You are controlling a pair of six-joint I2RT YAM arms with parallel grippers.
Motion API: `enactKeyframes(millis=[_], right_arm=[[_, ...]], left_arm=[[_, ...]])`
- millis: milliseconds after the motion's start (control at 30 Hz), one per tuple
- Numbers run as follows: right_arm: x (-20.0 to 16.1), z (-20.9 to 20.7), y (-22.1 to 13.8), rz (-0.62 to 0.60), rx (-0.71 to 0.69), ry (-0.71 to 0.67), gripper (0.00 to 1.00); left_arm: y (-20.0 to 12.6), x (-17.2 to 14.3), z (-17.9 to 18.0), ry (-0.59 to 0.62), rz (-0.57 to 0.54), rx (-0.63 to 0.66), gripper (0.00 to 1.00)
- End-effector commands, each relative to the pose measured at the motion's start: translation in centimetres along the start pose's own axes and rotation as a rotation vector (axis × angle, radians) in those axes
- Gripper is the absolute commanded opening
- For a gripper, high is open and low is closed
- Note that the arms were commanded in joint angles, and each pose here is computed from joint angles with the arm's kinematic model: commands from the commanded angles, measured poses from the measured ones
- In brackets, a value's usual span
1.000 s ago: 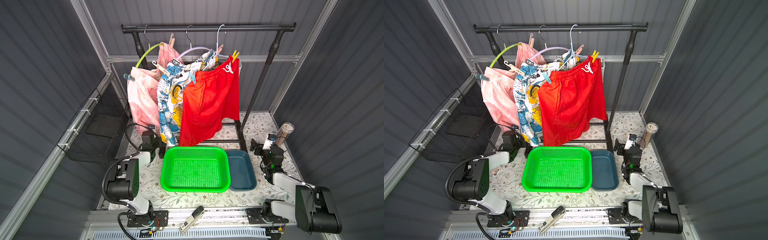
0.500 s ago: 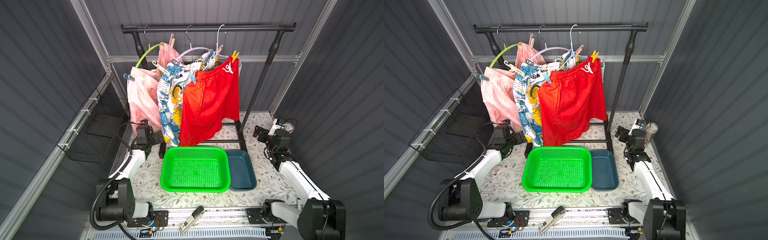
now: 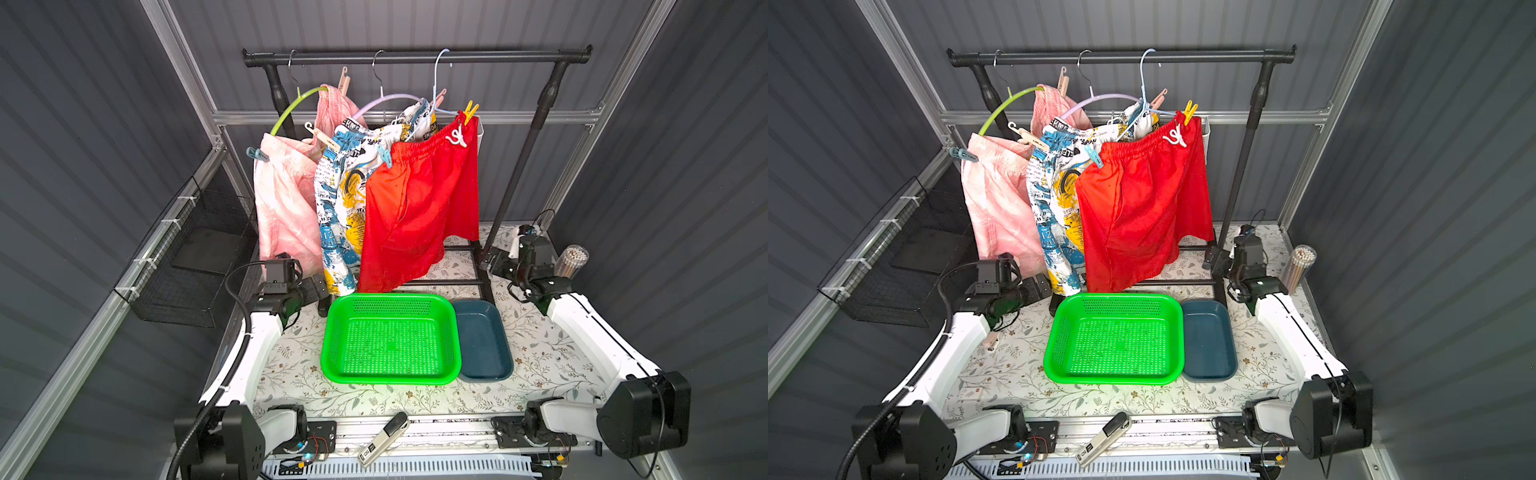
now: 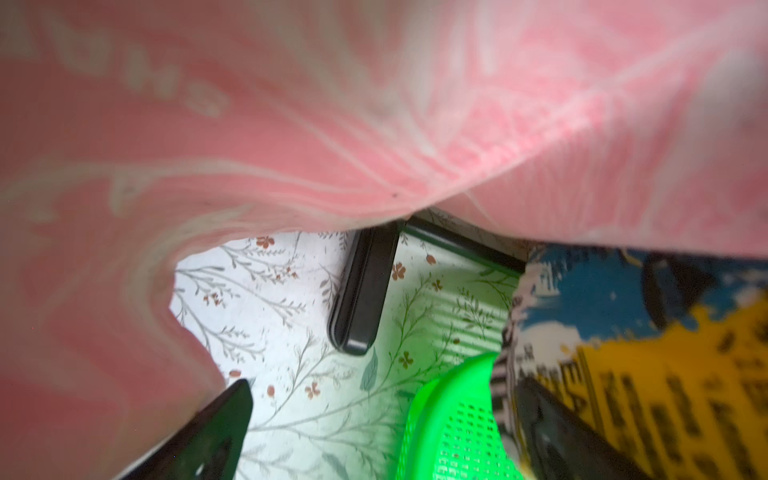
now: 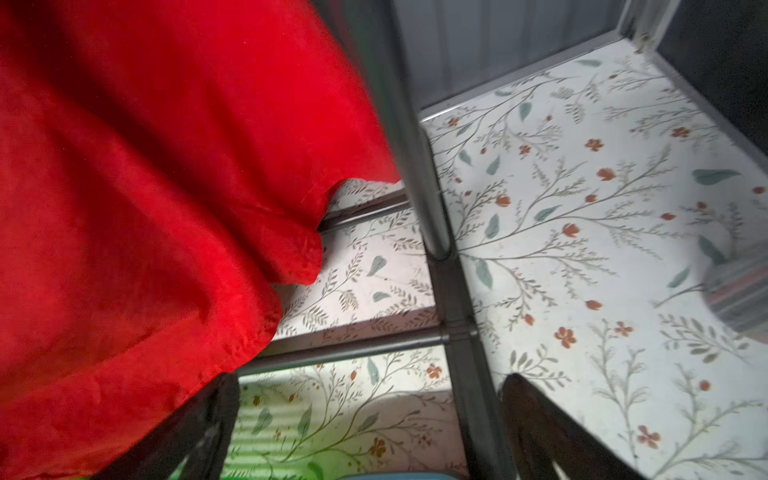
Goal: Remove the clothespins securing shorts to the hanger
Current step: Pick up the hanger from the clothesline.
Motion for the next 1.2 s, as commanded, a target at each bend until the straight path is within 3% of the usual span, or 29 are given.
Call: enactKeyframes(millis=[0, 333, 567, 900, 1167], right_arm=[[-1.2, 1.2, -0.6, 0.069, -0.014, -0.043, 0.99], [-0.9, 4.3, -3.7, 0.087, 0.053, -0.069, 0.99], [-0.6, 5.5, -5.6, 0.083, 0.108, -0.119, 0.99], [-1.0, 6.4, -6.3, 0.067, 0.198, -0.124, 0.99], [-1.9, 7.8, -5.9, 0.081, 0.274, -0.143, 0.99]], left_arm=[[-3.2, -0.3, -0.9, 0.017, 0.035, 0.011, 1.00], [-11.0, 1.7, -4.7, 0.104, -0.064, -0.023, 1.00], [-13.9, 4.7, -6.5, 0.175, -0.146, -0.039, 1.00], [-19.6, 9.3, -8.1, 0.313, -0.285, 0.038, 1.00], [-19.9, 12.8, -9.5, 0.447, -0.374, 0.120, 0.99]])
Point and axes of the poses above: each gripper's point midway between its finger pads, its own y axis out along the fingers, its own z axis along the line the jaws close on, x = y × z, the point moved 6 cm from there along -y, back along the fingers, and after that the axes turned 9 degrees about -y, right-handed, at the moved point
